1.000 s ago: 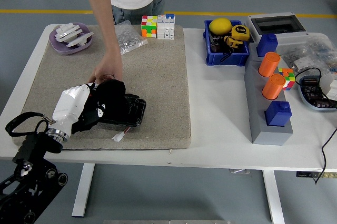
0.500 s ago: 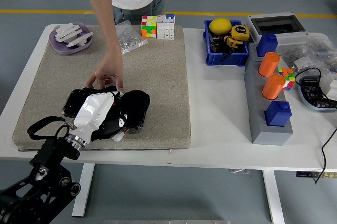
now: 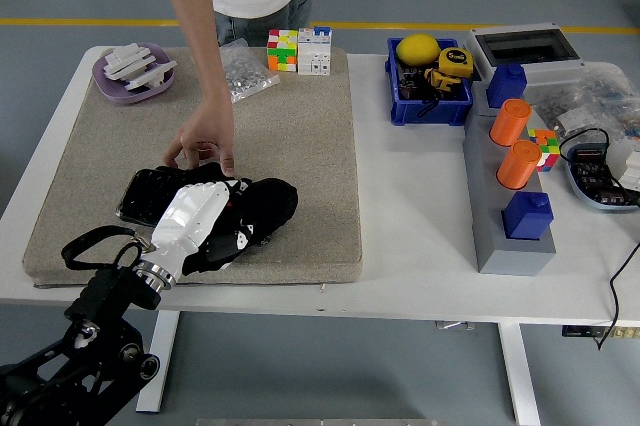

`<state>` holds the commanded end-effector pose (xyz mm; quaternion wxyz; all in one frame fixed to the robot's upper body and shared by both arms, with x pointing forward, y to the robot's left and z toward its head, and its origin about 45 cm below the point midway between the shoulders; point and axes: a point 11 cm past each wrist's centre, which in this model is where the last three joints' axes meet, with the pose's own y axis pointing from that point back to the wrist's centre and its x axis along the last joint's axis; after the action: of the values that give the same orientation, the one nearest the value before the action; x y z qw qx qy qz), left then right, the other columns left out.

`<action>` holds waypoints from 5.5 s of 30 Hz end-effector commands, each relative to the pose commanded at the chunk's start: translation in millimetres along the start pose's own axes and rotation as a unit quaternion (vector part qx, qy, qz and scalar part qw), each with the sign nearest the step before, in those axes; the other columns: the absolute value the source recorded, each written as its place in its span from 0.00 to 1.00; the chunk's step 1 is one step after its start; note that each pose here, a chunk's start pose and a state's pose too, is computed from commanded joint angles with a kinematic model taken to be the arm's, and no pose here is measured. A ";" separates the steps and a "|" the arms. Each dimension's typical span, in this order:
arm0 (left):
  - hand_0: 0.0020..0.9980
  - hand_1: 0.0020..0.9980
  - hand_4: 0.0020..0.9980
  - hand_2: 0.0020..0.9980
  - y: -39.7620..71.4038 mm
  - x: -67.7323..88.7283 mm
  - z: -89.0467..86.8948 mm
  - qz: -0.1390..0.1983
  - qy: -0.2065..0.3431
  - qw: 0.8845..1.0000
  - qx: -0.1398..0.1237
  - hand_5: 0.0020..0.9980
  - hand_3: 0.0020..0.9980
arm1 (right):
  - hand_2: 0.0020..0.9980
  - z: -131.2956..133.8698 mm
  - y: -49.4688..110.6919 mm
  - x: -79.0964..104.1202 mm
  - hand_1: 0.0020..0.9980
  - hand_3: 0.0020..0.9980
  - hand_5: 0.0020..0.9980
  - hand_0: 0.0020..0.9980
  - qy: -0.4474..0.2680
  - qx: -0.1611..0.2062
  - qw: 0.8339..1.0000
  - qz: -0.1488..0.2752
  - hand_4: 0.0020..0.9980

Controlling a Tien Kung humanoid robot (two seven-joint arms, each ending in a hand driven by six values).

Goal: Pick the rag up,wipe the panel,place it on the desk

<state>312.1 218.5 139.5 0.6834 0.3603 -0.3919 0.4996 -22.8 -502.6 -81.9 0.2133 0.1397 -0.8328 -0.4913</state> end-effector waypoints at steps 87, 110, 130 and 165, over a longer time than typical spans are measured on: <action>0.83 0.87 0.90 0.85 31.4 75.7 -187.5 0.094 -0.001 0.967 0.238 0.23 0.85 | 0.66 2.4 0.1 4.5 0.57 0.57 0.43 0.53 0.003 -0.003 1.000 0.008 0.98; 0.66 0.71 0.65 0.64 42.2 92.9 -161.7 0.245 0.302 0.918 0.074 0.33 0.56 | 0.66 3.3 0.2 7.3 0.57 0.56 0.43 0.53 0.001 -0.003 1.000 0.012 0.97; 0.56 0.65 0.67 0.60 36.8 79.8 -148.4 0.274 0.586 0.763 0.012 0.32 0.56 | 0.66 8.1 0.4 6.2 0.57 0.56 0.43 0.53 -0.001 -0.008 1.000 0.012 0.97; 0.57 0.64 0.71 0.59 47.0 88.9 -161.7 0.271 0.552 0.789 0.027 0.26 0.57 | 0.66 24.6 1.4 1.6 0.57 0.56 0.42 0.52 0.001 -0.032 0.999 0.019 0.97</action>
<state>312.3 408.5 153.8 0.6101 -0.0788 -0.0159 0.7883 -36.4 -483.9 -90.8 0.2277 0.1179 -0.8189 -0.5135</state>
